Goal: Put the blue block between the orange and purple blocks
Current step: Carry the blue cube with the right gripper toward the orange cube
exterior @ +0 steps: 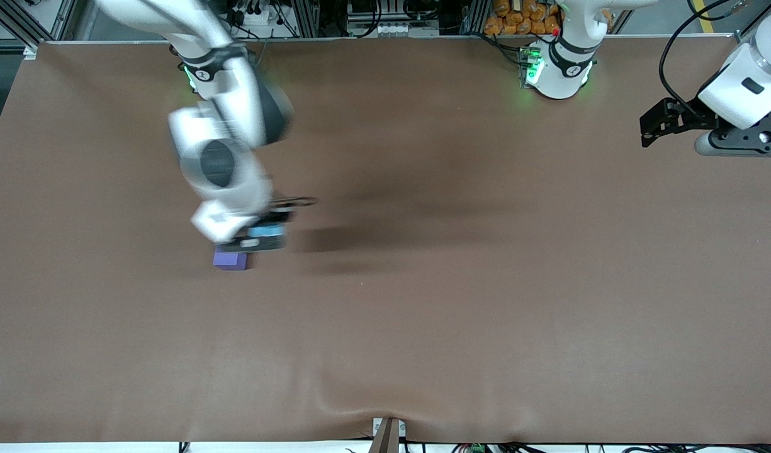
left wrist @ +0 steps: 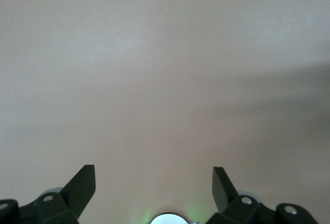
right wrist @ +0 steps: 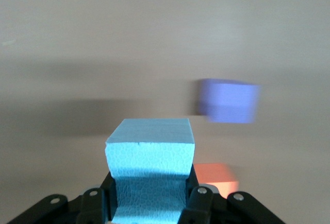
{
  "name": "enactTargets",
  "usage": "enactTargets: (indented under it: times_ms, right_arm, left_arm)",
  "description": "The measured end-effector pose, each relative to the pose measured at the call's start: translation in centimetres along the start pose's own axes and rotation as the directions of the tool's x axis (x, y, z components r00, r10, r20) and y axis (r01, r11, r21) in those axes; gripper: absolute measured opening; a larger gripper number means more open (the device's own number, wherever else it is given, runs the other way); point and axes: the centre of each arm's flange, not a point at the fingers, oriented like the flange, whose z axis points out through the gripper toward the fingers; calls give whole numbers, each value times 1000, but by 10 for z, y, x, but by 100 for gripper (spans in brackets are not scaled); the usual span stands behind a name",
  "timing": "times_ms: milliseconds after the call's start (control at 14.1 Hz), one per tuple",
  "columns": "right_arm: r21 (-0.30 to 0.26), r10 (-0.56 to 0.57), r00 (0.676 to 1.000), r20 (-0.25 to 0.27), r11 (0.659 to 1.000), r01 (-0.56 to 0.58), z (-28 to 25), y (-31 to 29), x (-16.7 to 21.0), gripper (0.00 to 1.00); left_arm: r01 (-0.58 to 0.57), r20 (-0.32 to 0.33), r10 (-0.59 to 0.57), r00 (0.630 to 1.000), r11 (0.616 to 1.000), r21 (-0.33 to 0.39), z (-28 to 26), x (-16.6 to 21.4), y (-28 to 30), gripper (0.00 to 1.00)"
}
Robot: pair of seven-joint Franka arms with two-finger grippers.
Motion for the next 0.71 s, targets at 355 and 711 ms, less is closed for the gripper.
enactTargets:
  times_ms: [355,711]
  right_arm:
    - [72,129,991,20,989,-130,74,70,-37,52]
    - [111,157,988,-4,982,-156,105,66,-52,52]
  left_arm:
    - [-8,-1,8,1000,1000,-21,-2,0,7,100]
    - [15,13,-15,1000,999,-34,1,0,-5,100]
